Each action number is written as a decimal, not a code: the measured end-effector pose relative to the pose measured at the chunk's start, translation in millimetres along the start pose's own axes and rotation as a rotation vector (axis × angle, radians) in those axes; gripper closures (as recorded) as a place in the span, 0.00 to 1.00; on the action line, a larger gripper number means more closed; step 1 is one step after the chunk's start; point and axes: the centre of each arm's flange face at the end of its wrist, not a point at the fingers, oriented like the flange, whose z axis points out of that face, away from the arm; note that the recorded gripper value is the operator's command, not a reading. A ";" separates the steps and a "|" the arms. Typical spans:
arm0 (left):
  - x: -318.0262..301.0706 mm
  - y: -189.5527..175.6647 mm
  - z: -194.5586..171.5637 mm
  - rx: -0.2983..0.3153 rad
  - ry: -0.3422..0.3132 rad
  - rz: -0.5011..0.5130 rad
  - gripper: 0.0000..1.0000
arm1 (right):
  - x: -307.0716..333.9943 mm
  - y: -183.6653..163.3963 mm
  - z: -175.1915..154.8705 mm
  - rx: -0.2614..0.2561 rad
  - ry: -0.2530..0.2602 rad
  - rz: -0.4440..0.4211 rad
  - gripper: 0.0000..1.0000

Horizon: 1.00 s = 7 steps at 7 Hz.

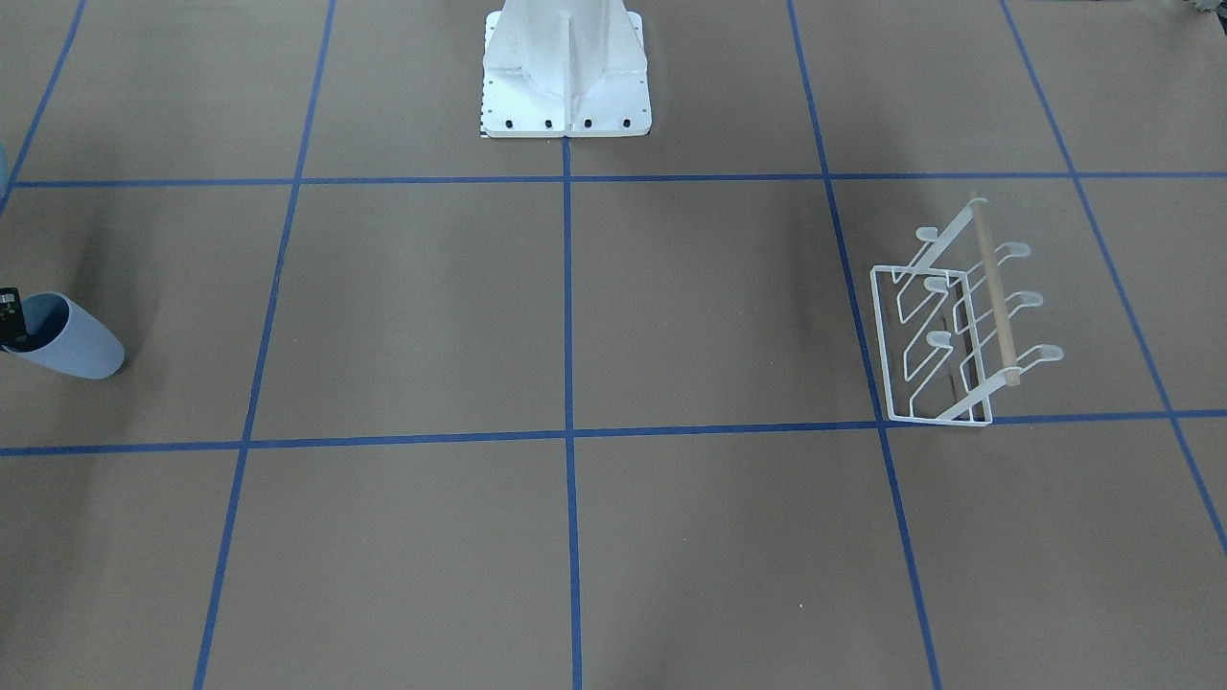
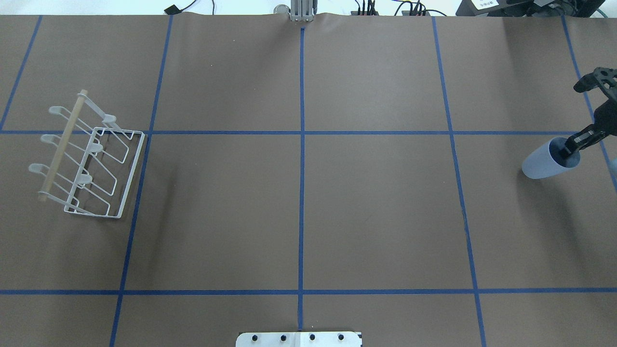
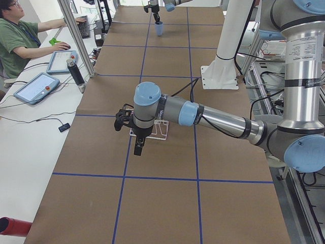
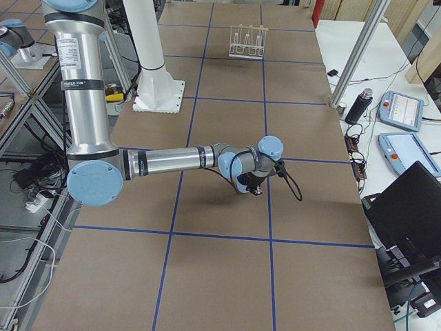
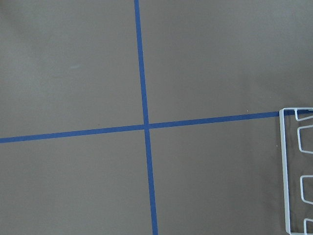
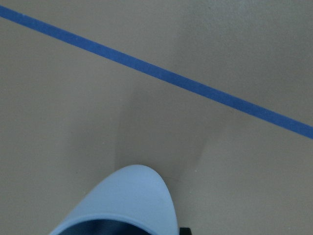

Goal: Hang cup on cup holder
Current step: 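Lift the cup with the right gripper toward the center while the left gripper approaches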

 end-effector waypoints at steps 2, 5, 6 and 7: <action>14.8 -15.0 -6.5 0.015 0.040 -0.021 0.01 | -45.5 -6.7 -32.3 0.064 -0.083 -0.030 1.00; 96.9 -47.2 -2.9 0.073 0.194 -0.098 0.03 | -134.3 -26.4 -88.7 0.276 -0.214 0.129 1.00; 127.5 -50.8 0.4 0.113 0.254 -0.130 0.03 | -158.9 -30.1 -98.1 0.329 -0.284 0.186 1.00; 161.3 -54.3 1.4 0.140 0.325 -0.173 0.03 | -179.3 -29.9 -106.2 0.366 -0.358 0.235 1.00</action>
